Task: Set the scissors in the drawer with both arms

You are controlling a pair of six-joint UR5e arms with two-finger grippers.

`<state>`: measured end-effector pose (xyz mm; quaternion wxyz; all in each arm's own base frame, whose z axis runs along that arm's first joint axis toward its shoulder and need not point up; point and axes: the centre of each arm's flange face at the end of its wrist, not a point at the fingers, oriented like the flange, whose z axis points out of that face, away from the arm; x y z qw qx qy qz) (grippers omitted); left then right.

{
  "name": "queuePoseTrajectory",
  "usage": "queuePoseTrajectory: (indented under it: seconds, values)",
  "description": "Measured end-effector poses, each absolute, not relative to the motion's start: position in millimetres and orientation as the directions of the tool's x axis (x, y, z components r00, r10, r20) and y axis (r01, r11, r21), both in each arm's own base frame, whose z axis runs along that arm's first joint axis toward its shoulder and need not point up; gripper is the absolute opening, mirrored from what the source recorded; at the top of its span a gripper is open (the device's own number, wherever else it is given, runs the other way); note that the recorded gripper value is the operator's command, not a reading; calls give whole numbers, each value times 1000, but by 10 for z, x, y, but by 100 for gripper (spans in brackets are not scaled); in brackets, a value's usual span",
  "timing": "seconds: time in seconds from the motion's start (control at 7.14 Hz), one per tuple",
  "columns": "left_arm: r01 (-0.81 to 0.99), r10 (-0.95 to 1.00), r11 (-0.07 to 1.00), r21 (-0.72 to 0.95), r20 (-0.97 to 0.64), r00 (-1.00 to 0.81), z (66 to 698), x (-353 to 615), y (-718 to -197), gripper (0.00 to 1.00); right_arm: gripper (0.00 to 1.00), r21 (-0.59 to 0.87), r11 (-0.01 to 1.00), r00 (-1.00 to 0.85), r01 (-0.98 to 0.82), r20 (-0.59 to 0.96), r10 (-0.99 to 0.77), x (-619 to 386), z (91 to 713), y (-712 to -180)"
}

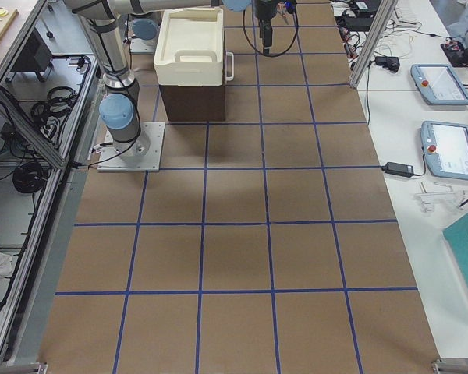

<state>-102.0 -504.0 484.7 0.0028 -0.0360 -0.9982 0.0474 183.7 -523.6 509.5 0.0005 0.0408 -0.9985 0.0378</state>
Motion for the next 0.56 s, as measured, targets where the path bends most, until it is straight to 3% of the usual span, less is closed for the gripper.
queuePoseTrajectory:
  seconds: [0.56]
  values:
    - [62,62,994,-95,3,-998,4839,-1011,-5054,100,100,-76,993,-996,-86,-4,-87,1854,5075,-5247]
